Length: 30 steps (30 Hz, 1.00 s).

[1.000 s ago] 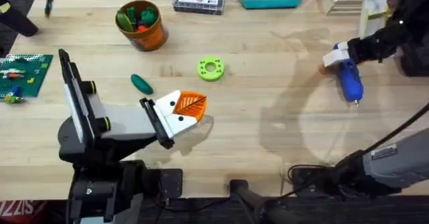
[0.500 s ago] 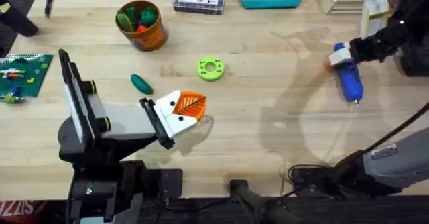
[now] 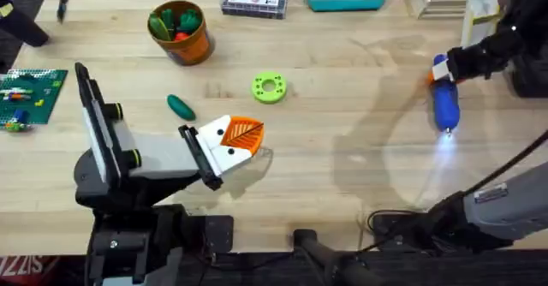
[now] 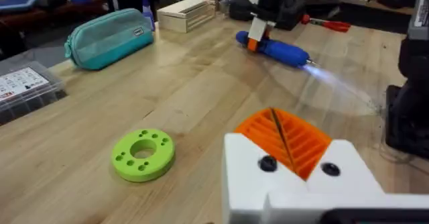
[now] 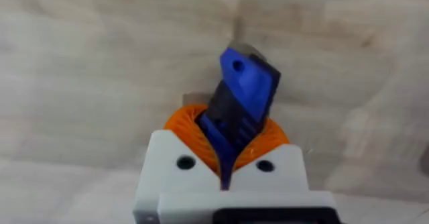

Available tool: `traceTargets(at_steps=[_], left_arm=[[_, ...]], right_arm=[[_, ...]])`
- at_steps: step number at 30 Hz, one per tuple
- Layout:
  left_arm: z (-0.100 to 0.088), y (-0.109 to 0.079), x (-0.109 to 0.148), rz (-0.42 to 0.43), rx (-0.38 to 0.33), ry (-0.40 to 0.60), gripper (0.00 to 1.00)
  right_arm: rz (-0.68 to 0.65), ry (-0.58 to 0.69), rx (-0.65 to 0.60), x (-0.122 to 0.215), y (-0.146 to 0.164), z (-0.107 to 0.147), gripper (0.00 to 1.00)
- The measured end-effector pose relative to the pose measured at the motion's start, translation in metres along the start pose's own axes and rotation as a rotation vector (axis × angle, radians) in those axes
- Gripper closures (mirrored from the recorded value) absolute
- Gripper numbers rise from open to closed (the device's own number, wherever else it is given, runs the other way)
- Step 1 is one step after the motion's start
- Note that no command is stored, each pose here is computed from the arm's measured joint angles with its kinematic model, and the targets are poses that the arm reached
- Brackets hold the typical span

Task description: Pick up the gripper from the table and insert it into the empty holder that is missing its gripper. Then pick up a screw, insert it into the mounting hole, and use the screwdriver to tighten it. Finally, clean up the table by picking up the vegetable and placing it into the bucket.

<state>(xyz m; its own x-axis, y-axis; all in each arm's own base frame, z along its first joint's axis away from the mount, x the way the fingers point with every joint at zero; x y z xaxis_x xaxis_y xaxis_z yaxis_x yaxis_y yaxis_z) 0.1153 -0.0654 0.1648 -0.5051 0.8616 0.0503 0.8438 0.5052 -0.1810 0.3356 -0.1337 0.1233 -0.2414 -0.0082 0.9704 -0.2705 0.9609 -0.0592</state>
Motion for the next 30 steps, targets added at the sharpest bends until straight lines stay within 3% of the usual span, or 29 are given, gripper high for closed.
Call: traceTargets(at_steps=[7,16,21,30], left_arm=[[0.0,0.0,0.0,0.0,0.0,0.0,0.988],[0.0,0.0,0.0,0.0,0.0,0.0,0.988],[0.0,0.0,0.0,0.0,0.0,0.0,0.988],[0.0,0.0,0.0,0.0,0.0,0.0,0.988]], right_arm=[[-0.029,0.011,-0.057,0.034,0.015,0.008,0.983],[-0.034,-0.243,-0.025,0.151,0.066,0.016,0.985],[-0.044,-0.404,0.092,0.191,0.109,0.016,0.987],[-0.2,-0.737,0.329,0.205,0.212,0.002,0.99]])
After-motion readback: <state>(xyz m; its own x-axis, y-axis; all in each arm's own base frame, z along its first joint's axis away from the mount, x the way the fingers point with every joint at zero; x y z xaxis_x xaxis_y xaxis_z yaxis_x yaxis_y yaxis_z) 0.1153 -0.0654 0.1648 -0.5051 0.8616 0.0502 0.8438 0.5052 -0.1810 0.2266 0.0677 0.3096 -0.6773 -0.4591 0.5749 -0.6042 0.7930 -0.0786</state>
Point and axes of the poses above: each hand's point on the last joint's axis, 136 mm out from that joint toward the fingers, its own x axis back along the fingers, its own y axis along the line the jaws close on, z = x × y, the point moved 9 cm from there along x, back along the fingers, and after that the axes turned 9 degrees about x, right-handed, at the moved point
